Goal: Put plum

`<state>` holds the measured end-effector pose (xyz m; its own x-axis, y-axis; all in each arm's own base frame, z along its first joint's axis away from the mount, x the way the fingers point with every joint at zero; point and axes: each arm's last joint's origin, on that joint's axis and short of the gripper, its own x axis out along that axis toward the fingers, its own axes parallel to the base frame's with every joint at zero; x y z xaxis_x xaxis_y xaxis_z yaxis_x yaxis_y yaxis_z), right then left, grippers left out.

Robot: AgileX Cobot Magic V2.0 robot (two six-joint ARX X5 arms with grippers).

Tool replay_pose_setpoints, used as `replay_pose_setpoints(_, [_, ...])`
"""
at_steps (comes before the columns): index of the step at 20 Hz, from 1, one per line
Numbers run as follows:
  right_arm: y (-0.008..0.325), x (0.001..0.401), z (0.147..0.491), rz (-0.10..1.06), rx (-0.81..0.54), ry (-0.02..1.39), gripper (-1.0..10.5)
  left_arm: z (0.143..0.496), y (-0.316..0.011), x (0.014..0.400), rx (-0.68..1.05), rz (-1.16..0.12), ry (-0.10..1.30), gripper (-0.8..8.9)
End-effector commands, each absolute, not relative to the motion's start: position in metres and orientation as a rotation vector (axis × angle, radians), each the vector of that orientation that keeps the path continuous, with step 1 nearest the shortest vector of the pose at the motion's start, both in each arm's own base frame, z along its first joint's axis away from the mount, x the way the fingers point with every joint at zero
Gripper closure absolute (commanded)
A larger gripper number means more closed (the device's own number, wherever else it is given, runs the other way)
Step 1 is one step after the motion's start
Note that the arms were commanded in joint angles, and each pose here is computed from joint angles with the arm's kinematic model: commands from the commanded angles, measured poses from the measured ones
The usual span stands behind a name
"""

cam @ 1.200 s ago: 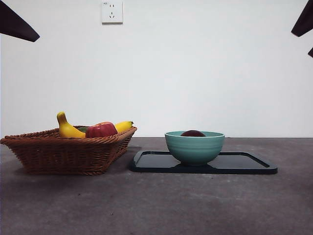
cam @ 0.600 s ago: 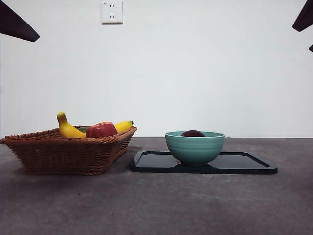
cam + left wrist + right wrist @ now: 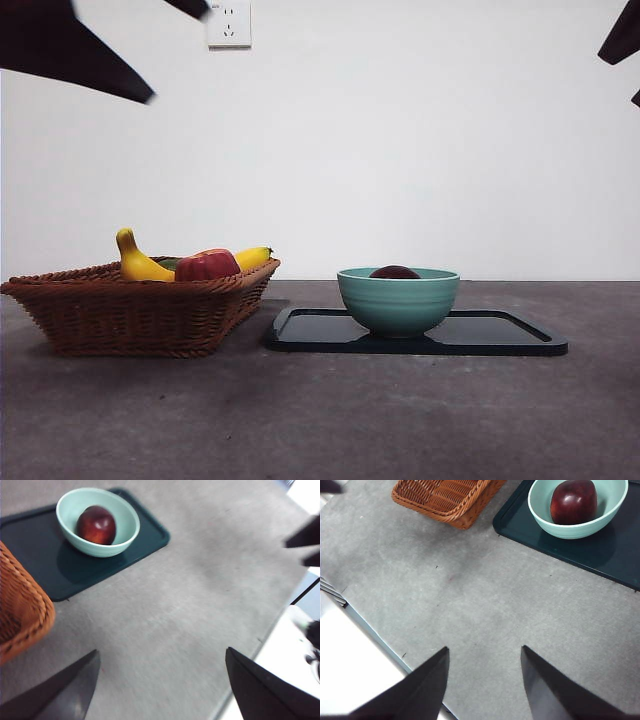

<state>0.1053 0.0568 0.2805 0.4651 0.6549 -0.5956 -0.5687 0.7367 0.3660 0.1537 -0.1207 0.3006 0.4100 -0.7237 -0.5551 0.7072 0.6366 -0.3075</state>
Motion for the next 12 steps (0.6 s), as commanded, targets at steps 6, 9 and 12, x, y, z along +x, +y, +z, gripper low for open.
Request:
replay_pose_setpoints(6, [0.058, 0.106, 0.283, 0.756, 0.133, 0.780, 7.2, 0.322, -0.185, 0.239, 0.058, -0.891, 0.727, 4.11])
replay_pose_setpoints(9, [0.058, 0.106, 0.283, 0.756, 0.133, 0.780, 7.2, 0.323, -0.213, 0.277, 0.081, -0.899, 0.723, 4.11])
replay_pose_setpoints(12, [0.058, 0.106, 0.283, 0.756, 0.133, 0.780, 7.2, 0.316, -0.236, 0.309, 0.100, -0.903, 0.732, 4.11])
